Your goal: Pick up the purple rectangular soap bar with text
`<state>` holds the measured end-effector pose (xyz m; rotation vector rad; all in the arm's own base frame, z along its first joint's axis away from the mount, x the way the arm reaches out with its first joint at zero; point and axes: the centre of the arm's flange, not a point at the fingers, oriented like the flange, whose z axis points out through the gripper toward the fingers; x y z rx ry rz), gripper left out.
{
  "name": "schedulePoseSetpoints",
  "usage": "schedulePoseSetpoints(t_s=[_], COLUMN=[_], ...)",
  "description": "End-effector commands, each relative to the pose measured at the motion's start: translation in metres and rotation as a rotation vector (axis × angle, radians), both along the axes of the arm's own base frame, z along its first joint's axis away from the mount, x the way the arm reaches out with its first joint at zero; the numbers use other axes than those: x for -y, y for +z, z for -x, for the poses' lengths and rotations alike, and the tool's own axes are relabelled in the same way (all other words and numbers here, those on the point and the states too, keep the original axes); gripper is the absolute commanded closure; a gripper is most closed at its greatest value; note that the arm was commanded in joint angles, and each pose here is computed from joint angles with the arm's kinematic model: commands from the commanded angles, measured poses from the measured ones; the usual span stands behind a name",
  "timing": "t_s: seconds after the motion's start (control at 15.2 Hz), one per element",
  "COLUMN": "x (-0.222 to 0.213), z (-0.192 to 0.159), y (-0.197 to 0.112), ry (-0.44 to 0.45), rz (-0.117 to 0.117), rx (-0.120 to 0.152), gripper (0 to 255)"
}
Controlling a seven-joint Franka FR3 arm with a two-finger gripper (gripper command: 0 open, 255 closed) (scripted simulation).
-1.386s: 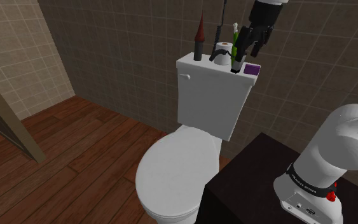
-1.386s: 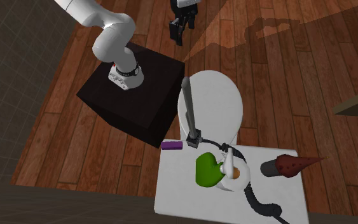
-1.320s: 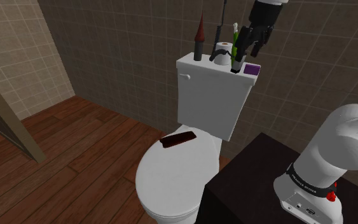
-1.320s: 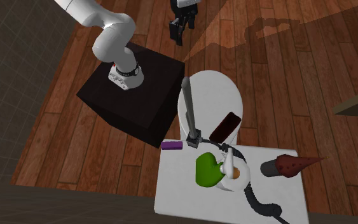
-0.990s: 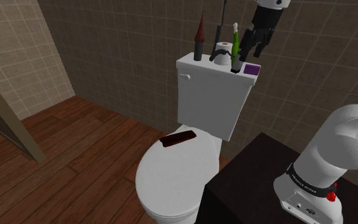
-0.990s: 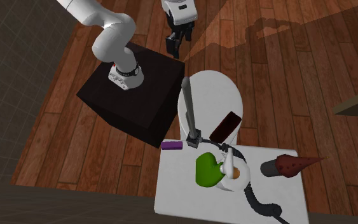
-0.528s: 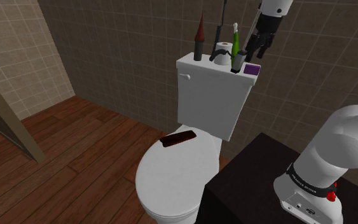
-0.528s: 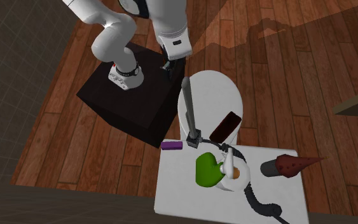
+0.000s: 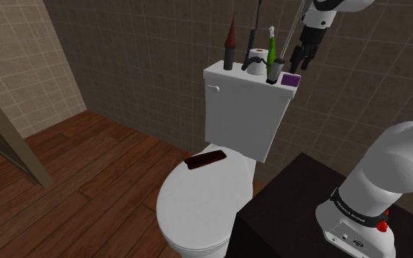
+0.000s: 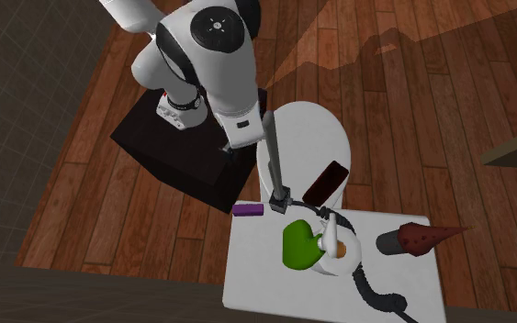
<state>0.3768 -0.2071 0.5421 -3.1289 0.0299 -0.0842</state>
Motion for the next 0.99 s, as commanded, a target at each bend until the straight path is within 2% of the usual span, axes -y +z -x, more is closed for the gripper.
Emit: schedulePoseSetpoints(t_s=[0.0, 0.59, 0.92], x=[0.022, 0.134, 0.136], z=[-0.006, -0.037, -0.037], y=[-0.007, -0.044, -0.066], ry=[0.006, 0.027, 0.027], rz=[-0.001, -0.01, -0.01], rx=[-0.009, -0.046, -0.046], gripper=[0, 0, 0])
